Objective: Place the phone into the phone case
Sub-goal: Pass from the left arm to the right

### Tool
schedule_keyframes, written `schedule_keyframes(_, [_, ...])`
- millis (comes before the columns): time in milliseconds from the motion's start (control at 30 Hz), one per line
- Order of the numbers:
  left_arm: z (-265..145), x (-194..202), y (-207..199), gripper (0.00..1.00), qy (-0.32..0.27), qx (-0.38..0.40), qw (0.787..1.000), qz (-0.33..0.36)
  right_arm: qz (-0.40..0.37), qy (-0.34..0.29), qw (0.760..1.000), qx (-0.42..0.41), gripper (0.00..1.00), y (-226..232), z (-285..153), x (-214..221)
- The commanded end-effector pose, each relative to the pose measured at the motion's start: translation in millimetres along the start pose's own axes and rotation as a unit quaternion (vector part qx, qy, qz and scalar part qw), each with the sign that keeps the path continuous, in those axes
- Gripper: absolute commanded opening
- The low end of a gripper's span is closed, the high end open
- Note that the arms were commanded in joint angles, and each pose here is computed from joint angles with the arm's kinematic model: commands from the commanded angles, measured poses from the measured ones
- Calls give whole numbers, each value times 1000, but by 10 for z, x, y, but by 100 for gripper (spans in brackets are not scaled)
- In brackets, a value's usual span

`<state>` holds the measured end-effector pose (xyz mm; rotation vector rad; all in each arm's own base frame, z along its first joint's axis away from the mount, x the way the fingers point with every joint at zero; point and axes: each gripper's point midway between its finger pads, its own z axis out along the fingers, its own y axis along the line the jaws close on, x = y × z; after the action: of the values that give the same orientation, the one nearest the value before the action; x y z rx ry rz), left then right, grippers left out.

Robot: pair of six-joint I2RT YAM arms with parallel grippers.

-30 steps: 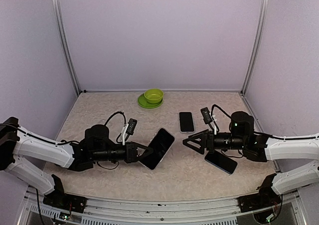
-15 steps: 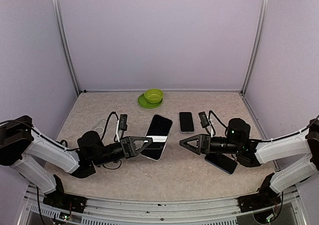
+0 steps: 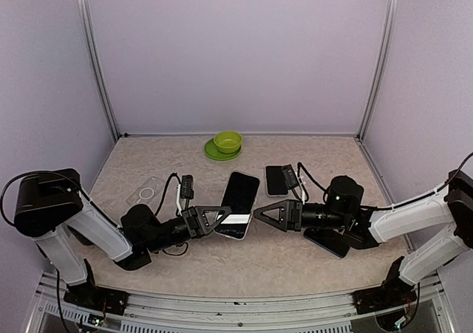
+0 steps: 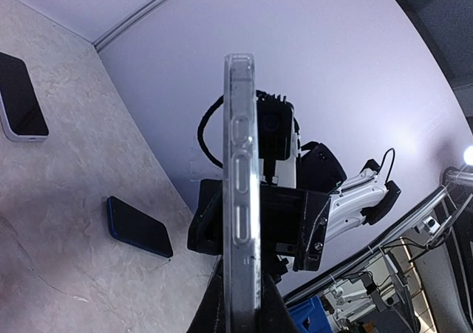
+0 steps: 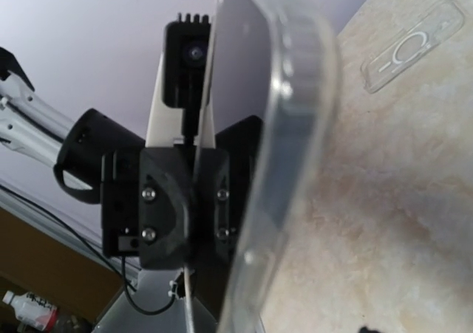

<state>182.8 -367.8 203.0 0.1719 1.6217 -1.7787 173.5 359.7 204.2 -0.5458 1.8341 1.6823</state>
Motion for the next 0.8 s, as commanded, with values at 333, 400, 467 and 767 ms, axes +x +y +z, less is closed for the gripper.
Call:
schedule_keyframes(333, [23, -162, -434, 1, -65, 96, 993, -1, 9, -7, 999, -41, 50, 130, 242, -13])
schedule_keyframes(400, [-2, -189, -437, 1, -75, 96, 993, 0, 11, -9, 999, -47, 46, 148, 243, 4])
schedule_keyframes(467, [-22, -213, -436, 2, -83, 97, 992, 1, 13, -9, 999, -50, 44, 156, 253, 22])
schedule_keyframes(767, [-13, -205, -422, 4, -87, 92, 992, 2, 20, -12, 998, -53, 26, 151, 288, 40])
